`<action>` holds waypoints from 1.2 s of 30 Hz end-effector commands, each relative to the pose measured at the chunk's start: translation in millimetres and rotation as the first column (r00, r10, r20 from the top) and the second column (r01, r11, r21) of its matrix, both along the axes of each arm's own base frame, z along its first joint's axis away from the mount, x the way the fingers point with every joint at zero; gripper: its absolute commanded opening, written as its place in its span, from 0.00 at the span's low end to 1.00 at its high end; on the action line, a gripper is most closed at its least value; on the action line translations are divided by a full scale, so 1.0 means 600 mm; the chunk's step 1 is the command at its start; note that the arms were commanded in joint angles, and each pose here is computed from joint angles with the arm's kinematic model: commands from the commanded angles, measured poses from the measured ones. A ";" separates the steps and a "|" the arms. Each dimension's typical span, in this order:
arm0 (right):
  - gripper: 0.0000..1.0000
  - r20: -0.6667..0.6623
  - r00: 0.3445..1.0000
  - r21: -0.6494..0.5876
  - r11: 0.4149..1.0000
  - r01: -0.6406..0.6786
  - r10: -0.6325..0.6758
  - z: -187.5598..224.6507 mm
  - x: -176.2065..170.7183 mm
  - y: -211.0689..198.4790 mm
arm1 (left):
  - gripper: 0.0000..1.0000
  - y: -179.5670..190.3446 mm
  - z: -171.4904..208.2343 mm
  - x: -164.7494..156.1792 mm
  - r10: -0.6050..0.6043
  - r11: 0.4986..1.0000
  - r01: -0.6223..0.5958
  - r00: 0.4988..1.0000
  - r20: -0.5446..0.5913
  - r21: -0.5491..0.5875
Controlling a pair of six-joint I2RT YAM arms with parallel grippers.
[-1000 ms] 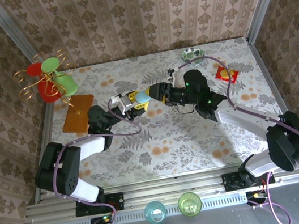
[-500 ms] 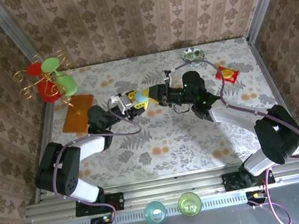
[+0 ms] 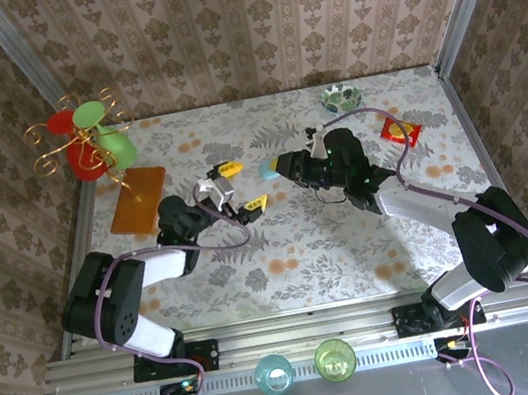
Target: Insert the wireless bluetooth earbuds into the charging case
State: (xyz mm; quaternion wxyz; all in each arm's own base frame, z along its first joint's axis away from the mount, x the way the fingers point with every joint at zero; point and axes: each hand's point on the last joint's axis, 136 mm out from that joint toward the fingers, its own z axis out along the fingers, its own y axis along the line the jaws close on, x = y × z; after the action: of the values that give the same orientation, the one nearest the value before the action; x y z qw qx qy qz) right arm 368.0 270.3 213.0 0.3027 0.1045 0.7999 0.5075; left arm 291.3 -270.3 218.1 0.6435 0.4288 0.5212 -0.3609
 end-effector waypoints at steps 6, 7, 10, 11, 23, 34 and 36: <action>0.27 -0.055 0.992 -0.217 0.971 0.103 -0.118 -0.105 0.033 -0.043 | 0.93 0.022 -0.055 -0.007 0.080 0.994 -0.072 0.992 -0.097 0.077; 0.27 -0.062 0.991 -0.221 0.970 0.099 -0.115 -0.115 0.037 -0.041 | 0.94 0.023 -0.063 -0.008 0.086 0.993 -0.075 0.990 -0.111 0.096; 0.27 -0.085 0.992 -0.230 0.971 0.066 -0.088 -0.145 0.042 -0.030 | 0.97 0.028 -0.085 -0.010 0.106 0.984 -0.083 0.984 -0.146 0.157; 0.28 -0.093 0.992 -0.239 0.969 0.060 -0.084 -0.155 0.044 -0.028 | 0.98 0.029 -0.091 -0.012 0.107 0.981 -0.079 0.982 -0.154 0.178; 0.31 -0.180 0.980 -0.355 0.935 0.018 -0.088 -0.261 0.044 -0.039 | 1.00 0.027 -0.115 -0.018 0.157 0.960 -0.106 0.970 -0.184 0.261; 0.63 -0.083 0.982 -0.543 0.834 0.097 -0.169 -0.225 0.048 -0.112 | 1.00 0.084 -0.089 0.045 0.387 0.912 -0.322 0.879 -0.278 0.252; 0.67 -0.043 0.981 -0.576 0.807 0.130 -0.189 -0.205 0.051 -0.134 | 1.00 0.100 -0.079 0.052 0.423 0.899 -0.362 0.864 -0.273 0.247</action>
State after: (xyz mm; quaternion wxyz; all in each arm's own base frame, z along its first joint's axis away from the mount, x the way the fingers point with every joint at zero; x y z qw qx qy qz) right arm 389.3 213.1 62.8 0.2755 0.1105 0.9185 0.2614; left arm 308.9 -226.3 157.2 0.5570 0.3471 0.7096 -0.2561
